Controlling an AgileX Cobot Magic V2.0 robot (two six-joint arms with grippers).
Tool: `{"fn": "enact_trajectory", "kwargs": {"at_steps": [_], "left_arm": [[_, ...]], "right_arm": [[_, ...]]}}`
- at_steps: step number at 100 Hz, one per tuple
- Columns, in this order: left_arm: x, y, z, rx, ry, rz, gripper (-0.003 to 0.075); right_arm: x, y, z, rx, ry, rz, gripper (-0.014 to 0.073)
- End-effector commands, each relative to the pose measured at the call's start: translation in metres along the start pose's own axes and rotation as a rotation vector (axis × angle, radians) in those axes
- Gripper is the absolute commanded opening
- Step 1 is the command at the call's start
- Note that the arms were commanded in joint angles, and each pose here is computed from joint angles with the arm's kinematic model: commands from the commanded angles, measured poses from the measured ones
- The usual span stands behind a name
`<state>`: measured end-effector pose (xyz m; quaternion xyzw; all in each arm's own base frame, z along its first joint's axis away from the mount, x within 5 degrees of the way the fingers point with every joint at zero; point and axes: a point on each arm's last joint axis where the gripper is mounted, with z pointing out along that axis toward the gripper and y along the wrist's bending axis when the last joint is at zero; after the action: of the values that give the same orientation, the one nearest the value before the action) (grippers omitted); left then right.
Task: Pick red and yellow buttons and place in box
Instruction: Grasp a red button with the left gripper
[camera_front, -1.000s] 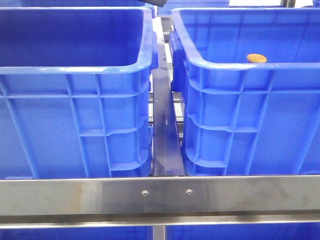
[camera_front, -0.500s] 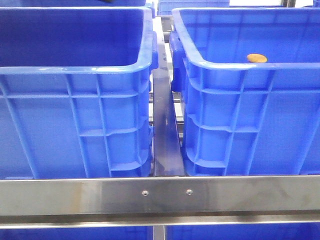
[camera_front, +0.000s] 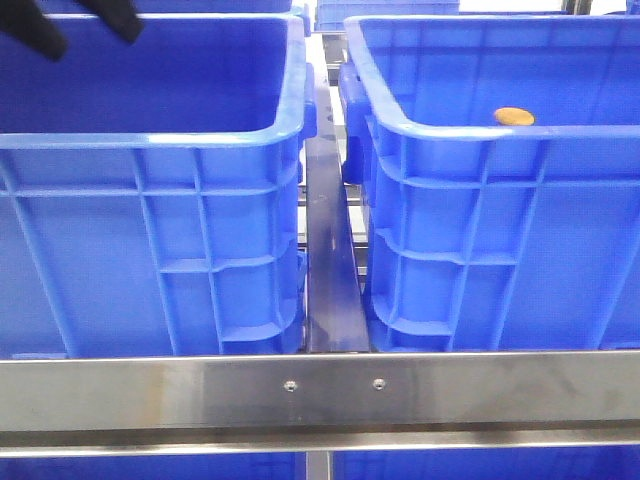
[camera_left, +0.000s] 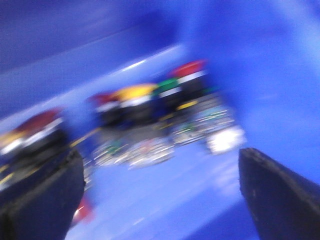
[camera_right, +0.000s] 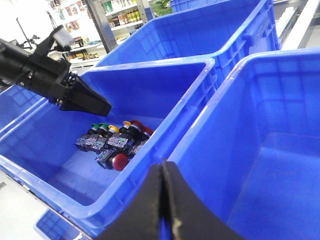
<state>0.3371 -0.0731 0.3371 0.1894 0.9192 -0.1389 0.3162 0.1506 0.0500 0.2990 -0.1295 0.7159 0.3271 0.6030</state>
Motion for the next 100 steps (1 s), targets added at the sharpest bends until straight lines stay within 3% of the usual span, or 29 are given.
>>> {"fn": "enact_trajectory", "kwargs": {"at_steps": [1,15,29,100], "left_arm": [[-0.010,0.004,-0.025,-0.117,-0.089,-0.060,0.0584],[-0.007,0.017,-0.027,-0.263,-0.063,-0.133,0.0585],[-0.006,0.023,-0.028,-0.328,-0.063,-0.177,0.0585],[0.002,0.037,0.042,-0.251,0.055,-0.272,0.0585]], "right_arm": [[-0.015,0.006,-0.001,-0.043,-0.093,0.044,-0.0069],[-0.015,0.006,-0.001,-0.043,-0.093,0.044,-0.0069],[-0.015,0.006,-0.001,-0.043,-0.093,0.044,-0.0069],[-0.015,0.006,-0.001,-0.043,-0.094,0.045,-0.0069]]}}
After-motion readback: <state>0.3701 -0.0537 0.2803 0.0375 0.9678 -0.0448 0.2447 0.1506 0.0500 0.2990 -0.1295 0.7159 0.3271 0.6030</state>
